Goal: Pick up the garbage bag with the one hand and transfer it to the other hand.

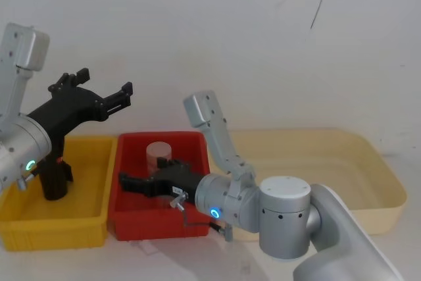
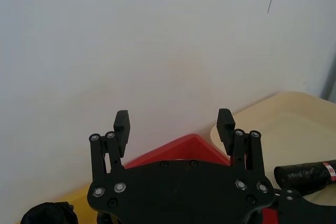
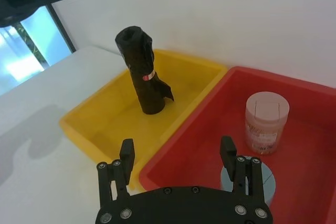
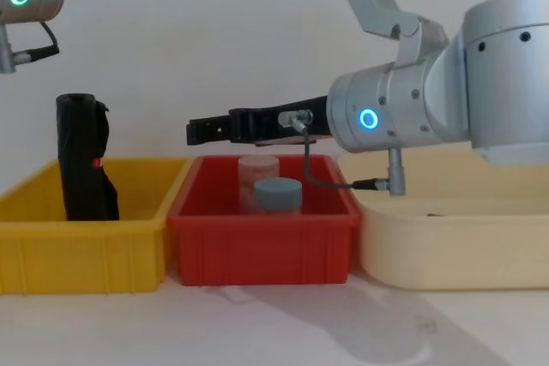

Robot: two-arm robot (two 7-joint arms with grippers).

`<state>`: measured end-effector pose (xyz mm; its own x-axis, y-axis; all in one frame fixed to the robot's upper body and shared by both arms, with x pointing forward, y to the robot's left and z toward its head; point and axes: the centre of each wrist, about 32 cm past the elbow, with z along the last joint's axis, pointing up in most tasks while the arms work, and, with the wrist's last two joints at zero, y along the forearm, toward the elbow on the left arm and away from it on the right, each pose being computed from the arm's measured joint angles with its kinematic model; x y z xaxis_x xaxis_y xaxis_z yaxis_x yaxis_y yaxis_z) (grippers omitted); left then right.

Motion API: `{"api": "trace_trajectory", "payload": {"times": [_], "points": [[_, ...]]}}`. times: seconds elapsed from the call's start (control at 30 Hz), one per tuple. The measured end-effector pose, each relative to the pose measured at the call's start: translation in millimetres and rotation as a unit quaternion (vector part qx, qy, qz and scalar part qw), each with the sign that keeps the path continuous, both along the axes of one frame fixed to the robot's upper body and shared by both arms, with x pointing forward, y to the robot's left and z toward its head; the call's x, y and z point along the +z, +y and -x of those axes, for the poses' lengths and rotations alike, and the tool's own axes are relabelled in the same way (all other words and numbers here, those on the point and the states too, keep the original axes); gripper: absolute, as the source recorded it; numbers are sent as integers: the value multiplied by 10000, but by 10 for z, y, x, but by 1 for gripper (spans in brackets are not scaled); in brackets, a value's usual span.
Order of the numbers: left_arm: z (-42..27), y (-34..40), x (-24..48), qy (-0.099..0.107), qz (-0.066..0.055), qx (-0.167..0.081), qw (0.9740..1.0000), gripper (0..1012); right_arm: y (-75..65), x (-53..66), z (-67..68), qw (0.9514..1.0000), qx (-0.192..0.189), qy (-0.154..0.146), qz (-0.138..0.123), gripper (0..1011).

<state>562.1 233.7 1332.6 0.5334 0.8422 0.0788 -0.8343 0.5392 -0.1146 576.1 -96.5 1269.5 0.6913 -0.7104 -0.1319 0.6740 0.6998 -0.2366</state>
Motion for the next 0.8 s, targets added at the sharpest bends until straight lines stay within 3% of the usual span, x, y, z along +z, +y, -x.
{"api": "trace_trajectory", "payload": {"times": [0.43,0.8], "points": [[0,0,0,0,0,0,10000,1000,-6,22,-55,9993,-52,-161,323,1001],[0,0,0,0,0,0,10000,1000,-59,-34,-118,9975,-18,-235,666,1001]]}}
